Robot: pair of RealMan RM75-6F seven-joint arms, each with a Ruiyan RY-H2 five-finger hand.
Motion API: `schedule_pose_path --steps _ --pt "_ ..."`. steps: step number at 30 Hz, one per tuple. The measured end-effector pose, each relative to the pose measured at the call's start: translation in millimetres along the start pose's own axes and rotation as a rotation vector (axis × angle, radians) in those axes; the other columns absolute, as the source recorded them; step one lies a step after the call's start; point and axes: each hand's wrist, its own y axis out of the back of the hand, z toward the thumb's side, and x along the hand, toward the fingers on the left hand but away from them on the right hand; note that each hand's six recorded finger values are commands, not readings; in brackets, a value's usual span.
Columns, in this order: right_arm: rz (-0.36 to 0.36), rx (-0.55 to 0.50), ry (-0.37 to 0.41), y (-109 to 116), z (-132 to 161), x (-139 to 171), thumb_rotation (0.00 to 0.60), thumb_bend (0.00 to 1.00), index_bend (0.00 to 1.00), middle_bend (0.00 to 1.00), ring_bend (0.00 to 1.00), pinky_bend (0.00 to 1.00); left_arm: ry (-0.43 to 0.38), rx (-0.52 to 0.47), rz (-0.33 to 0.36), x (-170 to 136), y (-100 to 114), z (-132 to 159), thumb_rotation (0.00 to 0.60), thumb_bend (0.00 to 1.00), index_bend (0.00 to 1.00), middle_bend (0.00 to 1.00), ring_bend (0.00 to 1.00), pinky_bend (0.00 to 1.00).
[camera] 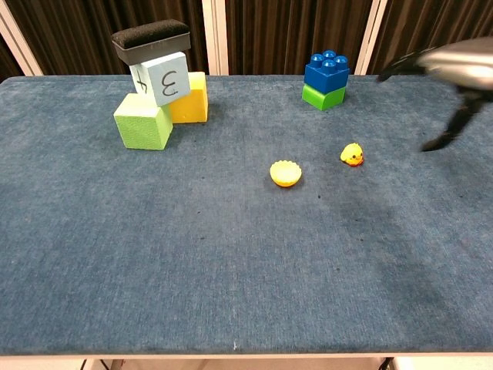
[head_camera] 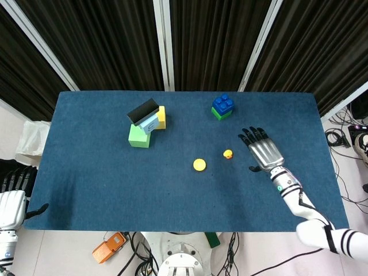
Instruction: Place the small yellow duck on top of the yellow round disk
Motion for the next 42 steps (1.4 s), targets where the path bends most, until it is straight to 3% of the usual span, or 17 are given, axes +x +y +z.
schedule_pose_path --steps 9,16,24,29,32,42 --pt "0.095 0.014 -0.010 -37.3 17.5 -55.2 0.600 0.36 0.41 0.10 0.03 0.15 0.030 0.003 -0.015 -4.2 -3.8 -9.1 0.600 0.00 0.06 0.06 0.02 0.00" --pt "0.118 -0.034 -0.004 -50.0 28.4 -76.0 0.600 0.38 0.42 0.10 0.04 0.15 0.041 0.005 -0.023 -5.4 -5.7 -12.0 0.600 0.00 0.06 0.06 0.02 0.00" --pt "0.116 -0.061 0.031 -51.5 38.5 -82.4 0.600 0.44 0.47 0.10 0.05 0.16 0.045 0.010 -0.027 -5.4 -6.0 -13.0 0.600 0.00 0.06 0.06 0.02 0.00" --pt "0.107 -0.062 0.030 -51.1 35.9 -83.5 0.600 0.49 0.64 0.15 0.09 0.19 0.047 0.011 -0.030 -5.8 -7.0 -13.3 0.600 0.00 0.06 0.06 0.02 0.00" --pt "0.098 -0.063 0.022 -50.4 33.3 -83.4 0.600 0.51 0.69 0.17 0.10 0.19 0.049 0.010 -0.033 -6.1 -7.9 -13.7 0.600 0.00 0.06 0.06 0.02 0.00" --pt "0.047 -0.093 0.031 -33.0 28.5 -74.1 0.600 0.52 0.70 0.18 0.11 0.20 0.044 0.012 -0.032 -4.8 -7.2 -13.1 0.600 0.00 0.06 0.06 0.02 0.00"
